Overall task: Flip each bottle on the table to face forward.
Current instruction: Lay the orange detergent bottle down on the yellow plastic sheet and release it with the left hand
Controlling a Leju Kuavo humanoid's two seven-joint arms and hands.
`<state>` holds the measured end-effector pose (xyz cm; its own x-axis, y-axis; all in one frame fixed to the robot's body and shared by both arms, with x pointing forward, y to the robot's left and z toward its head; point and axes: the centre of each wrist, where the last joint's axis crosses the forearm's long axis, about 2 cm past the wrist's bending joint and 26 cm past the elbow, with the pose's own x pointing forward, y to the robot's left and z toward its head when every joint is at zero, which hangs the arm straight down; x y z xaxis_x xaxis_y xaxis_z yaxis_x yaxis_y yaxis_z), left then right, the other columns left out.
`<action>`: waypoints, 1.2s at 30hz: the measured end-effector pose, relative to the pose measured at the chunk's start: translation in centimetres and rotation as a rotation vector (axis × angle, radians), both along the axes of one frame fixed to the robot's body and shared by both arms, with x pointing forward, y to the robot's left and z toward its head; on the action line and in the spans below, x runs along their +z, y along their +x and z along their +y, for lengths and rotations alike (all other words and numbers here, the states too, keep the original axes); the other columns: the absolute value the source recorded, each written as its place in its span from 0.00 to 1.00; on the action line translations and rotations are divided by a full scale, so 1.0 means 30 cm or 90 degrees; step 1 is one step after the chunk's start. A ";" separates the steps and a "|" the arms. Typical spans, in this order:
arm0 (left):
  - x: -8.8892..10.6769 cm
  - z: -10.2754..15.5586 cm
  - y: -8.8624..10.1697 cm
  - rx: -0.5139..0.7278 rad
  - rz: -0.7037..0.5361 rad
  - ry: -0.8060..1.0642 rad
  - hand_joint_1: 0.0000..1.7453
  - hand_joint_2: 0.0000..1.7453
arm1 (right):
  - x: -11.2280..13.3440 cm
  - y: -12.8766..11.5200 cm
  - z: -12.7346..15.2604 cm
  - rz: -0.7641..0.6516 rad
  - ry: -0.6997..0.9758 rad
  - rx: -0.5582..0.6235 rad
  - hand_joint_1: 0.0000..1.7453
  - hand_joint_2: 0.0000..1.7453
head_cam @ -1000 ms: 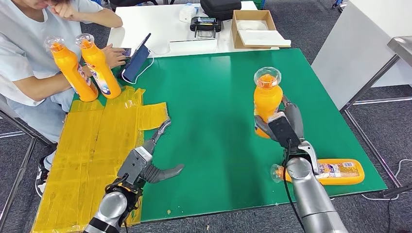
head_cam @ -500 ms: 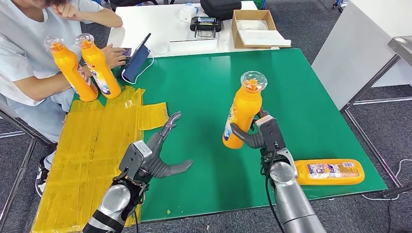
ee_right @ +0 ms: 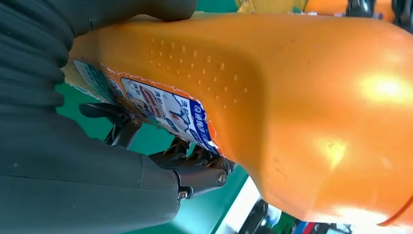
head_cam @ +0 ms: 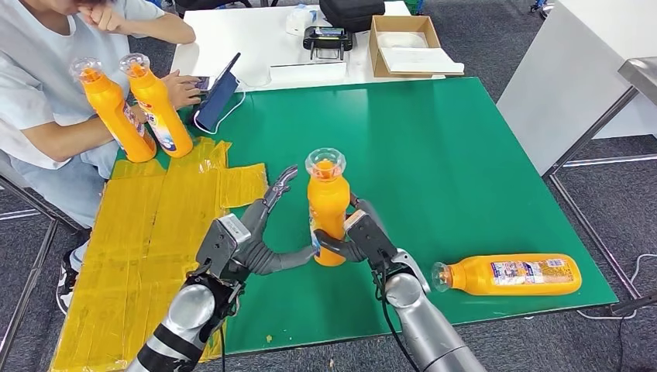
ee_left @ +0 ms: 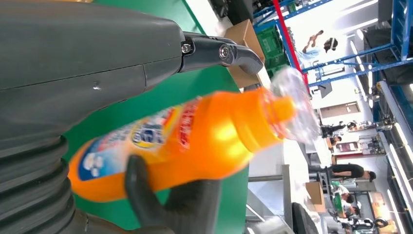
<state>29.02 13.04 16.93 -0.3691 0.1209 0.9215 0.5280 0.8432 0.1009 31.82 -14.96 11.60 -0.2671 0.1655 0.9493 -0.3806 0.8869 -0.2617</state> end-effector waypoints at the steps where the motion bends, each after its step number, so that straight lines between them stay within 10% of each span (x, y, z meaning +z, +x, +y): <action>1: 0.000 -0.001 0.000 -0.001 0.000 0.000 0.00 1.00 | -0.001 -0.002 0.007 -0.003 -0.008 0.005 1.00 1.00; 31: -0.019 0.006 -0.006 0.005 0.020 -0.019 0.00 1.00 | 0.058 -0.098 0.168 -0.160 -0.111 0.081 1.00 1.00; 32: -0.019 0.006 -0.006 0.005 0.020 -0.020 0.03 1.00 | 0.058 -0.098 0.168 -0.160 -0.111 0.081 1.00 1.00; 36: -0.020 0.006 -0.006 0.004 0.021 -0.023 1.00 1.00 | 0.058 -0.098 0.168 -0.160 -0.111 0.081 1.00 1.00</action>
